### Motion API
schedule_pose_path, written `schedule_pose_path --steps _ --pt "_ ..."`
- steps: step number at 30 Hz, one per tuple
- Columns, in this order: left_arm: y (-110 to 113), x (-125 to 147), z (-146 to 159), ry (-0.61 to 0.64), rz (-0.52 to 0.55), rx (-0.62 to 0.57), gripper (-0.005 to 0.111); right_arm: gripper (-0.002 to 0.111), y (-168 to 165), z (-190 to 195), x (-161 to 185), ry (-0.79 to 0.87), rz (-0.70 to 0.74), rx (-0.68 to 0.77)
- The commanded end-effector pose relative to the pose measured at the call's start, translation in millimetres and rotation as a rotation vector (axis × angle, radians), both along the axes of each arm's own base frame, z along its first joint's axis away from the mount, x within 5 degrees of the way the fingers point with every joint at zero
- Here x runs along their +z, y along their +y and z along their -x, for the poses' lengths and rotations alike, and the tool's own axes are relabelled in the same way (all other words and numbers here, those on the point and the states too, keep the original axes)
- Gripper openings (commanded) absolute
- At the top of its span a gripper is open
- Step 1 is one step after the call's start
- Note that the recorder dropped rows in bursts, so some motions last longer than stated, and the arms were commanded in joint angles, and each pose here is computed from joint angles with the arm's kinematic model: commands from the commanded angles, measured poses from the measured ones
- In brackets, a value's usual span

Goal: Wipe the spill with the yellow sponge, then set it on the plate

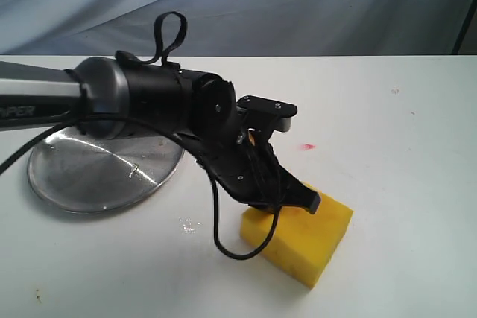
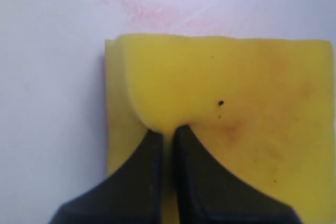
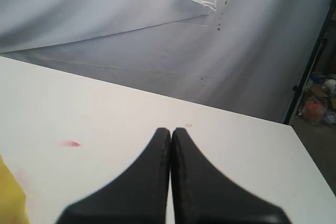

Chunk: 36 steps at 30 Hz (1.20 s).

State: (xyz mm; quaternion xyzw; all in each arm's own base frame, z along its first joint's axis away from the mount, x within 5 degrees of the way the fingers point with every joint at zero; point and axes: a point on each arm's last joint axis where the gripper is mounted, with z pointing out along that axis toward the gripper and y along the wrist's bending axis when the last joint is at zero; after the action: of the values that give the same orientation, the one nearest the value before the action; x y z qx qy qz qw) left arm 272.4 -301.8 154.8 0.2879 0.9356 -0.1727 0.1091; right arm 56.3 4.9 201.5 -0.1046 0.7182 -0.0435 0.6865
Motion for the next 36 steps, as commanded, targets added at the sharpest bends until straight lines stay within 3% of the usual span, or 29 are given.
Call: schedule_pose_path --steps 1,5,10,17,20,36 --pt "-18.7 -3.5 -14.1 0.0 0.012 -0.024 0.006 0.0 -0.3 0.1 -0.5 -0.008 0.008 -0.003" --pt "-27.9 -9.5 -26.9 0.0 0.015 -0.023 0.006 0.0 -0.3 0.1 -0.5 -0.008 0.008 -0.003" --pt "-18.8 -17.6 -42.2 -0.002 -0.007 0.005 0.006 0.0 -0.3 0.1 -0.5 -0.008 0.008 -0.003" --pt "12.8 -22.8 -52.6 0.026 -0.196 0.005 0.006 0.0 -0.3 0.1 -0.5 -0.008 0.008 -0.003" --pt "19.6 -20.8 -48.7 0.016 -0.234 -0.014 0.006 0.0 -0.3 0.1 -0.5 -0.008 0.008 -0.003" --pt "58.0 11.7 -4.4 -0.021 -0.208 -0.003 0.006 0.0 -0.3 0.1 -0.5 -0.008 0.008 -0.003"
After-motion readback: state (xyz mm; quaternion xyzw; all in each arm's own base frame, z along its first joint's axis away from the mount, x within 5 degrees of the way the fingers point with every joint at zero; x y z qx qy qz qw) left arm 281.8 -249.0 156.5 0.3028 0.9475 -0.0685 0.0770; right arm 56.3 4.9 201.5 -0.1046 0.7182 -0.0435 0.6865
